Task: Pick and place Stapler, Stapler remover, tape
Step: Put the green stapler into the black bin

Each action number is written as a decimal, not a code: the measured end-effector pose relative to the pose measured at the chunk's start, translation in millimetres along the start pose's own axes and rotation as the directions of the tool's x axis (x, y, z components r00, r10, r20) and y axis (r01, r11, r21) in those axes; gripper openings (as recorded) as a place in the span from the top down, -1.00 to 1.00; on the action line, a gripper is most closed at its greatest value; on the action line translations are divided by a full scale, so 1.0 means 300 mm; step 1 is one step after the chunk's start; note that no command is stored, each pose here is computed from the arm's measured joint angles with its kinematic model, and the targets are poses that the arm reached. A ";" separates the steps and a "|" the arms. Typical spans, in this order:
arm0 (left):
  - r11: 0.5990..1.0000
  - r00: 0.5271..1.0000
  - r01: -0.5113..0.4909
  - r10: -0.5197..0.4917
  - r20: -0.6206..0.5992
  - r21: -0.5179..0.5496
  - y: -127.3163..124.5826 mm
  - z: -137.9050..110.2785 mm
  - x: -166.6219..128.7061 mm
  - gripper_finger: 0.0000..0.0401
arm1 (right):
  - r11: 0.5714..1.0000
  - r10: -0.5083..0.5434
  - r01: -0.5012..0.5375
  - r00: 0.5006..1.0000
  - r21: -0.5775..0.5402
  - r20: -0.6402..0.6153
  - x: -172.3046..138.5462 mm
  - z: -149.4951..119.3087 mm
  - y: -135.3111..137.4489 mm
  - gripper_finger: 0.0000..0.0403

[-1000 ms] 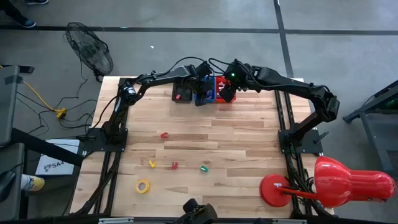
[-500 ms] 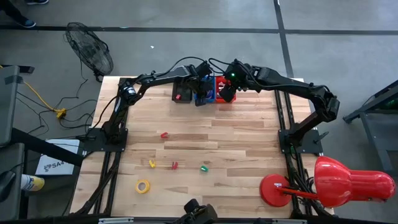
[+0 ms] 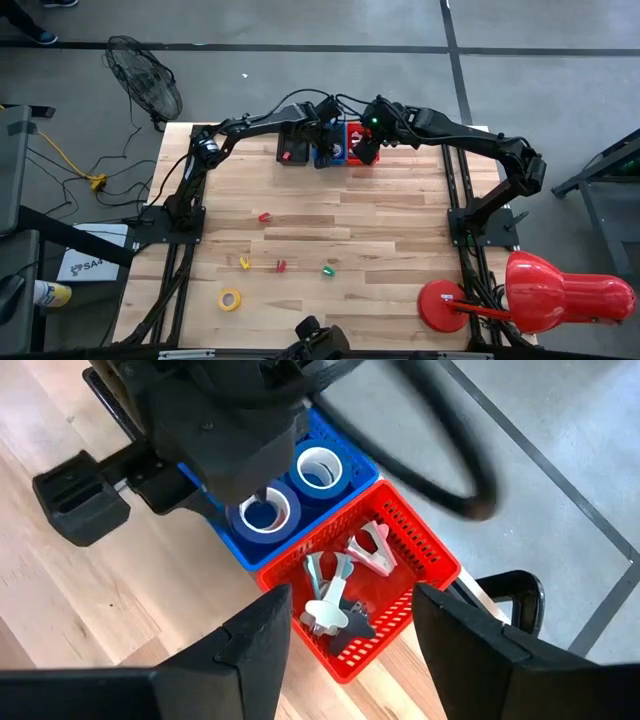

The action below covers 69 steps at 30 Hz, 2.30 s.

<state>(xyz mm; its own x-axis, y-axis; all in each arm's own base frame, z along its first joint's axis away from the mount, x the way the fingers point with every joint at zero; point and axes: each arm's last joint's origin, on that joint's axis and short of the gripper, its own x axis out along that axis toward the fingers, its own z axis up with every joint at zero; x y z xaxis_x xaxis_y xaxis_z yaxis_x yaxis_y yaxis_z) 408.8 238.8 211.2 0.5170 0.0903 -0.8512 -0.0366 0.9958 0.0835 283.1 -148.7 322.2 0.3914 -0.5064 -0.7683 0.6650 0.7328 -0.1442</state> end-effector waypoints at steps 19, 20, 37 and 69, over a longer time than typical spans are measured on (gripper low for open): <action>0.986 0.909 0.052 0.018 -0.417 0.157 -0.017 0.007 -0.280 0.19 | 0.999 0.035 -0.038 0.996 -0.033 -0.079 -0.001 -0.024 0.001 0.01; 0.986 0.899 0.065 0.008 -0.437 0.152 -0.023 0.000 -0.291 0.19 | 0.998 0.046 -0.050 0.996 -0.038 -0.082 -0.001 -0.025 0.002 0.01; 0.992 0.837 -0.068 0.116 -0.534 0.108 -0.193 -0.052 -0.519 0.19 | 0.966 0.168 -0.185 0.980 -0.182 -0.105 -0.025 -0.041 0.081 0.01; 0.996 0.965 -0.077 0.063 -0.256 -0.045 -0.799 -0.517 -0.544 0.19 | 0.860 0.372 -0.414 0.909 -0.298 -0.190 -0.151 -0.249 0.597 0.01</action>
<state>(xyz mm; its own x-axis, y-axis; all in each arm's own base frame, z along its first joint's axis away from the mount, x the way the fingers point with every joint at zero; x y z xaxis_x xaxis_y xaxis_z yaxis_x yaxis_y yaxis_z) 200.5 -12.7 249.8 0.2771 0.1531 -0.9485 -0.1148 0.9854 0.1255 336.9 39.4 284.6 0.4823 -0.1019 -0.8701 0.2207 0.9753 0.0082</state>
